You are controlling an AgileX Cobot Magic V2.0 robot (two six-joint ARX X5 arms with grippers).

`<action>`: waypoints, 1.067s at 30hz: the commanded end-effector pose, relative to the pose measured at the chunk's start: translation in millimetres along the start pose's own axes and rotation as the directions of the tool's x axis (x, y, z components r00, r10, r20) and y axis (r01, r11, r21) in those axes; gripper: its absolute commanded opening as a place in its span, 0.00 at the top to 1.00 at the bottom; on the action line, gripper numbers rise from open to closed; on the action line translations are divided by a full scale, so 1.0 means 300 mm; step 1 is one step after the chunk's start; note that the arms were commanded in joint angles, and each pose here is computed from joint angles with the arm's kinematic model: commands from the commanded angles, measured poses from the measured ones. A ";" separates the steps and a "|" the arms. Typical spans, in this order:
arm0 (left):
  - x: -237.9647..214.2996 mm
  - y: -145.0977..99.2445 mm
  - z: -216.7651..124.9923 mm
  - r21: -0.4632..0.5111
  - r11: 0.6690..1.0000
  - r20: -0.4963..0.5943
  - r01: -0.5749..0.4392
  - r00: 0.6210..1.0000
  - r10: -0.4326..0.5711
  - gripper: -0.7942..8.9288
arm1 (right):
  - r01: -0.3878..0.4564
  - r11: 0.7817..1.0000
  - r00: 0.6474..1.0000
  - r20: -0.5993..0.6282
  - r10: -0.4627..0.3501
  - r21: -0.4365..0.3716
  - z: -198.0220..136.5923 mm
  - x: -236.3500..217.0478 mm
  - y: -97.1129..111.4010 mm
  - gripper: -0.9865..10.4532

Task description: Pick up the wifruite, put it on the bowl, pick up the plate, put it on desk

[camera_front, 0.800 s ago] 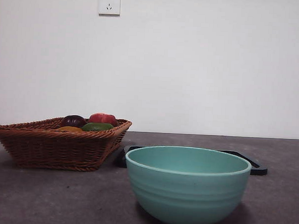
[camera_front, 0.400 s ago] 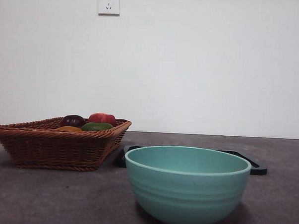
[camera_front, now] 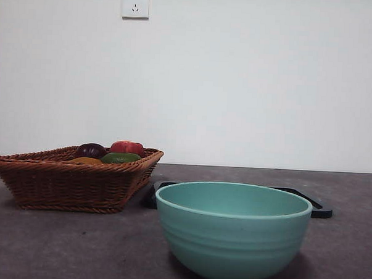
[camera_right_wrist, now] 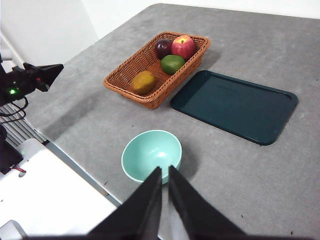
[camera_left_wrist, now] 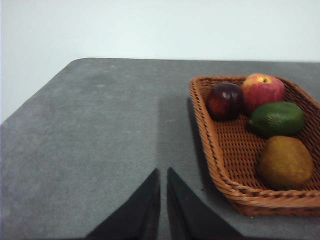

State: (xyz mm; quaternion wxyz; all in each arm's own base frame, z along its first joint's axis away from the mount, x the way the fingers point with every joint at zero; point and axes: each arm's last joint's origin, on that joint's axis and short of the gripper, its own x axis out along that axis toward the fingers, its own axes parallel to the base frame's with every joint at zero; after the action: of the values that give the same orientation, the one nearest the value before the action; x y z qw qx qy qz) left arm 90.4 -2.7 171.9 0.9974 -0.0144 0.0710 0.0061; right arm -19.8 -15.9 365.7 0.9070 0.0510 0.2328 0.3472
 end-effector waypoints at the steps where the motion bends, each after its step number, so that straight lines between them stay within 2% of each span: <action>1: 0.012 0.005 -0.027 -0.073 0.997 -0.011 -0.018 1.000 0.017 0.90 | -0.017 1.000 0.999 0.027 0.017 -0.014 0.012 -0.014 0.003 0.90; 8: 0.026 0.009 -0.071 -0.078 0.996 -0.046 -0.034 0.998 0.031 0.90 | -0.017 1.000 0.999 0.027 0.017 -0.014 0.012 -0.014 0.003 0.90; 18: 0.028 0.010 -0.074 -0.032 0.999 -0.039 -0.032 0.999 0.030 0.90 | -0.017 1.000 0.999 0.028 0.017 -0.014 0.012 -0.015 0.003 0.90; 32: 0.028 0.010 -0.072 -0.036 0.999 -0.035 -0.032 0.999 0.031 0.90 | -0.017 1.000 0.999 0.028 0.017 -0.014 0.012 -0.016 0.003 0.90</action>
State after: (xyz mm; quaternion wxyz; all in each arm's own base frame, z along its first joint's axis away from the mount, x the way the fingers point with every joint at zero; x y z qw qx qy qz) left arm 94.8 -0.6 156.5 0.9961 -0.0403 0.0762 0.0201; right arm -19.8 -15.8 366.1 0.9070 0.0517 0.2313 0.3481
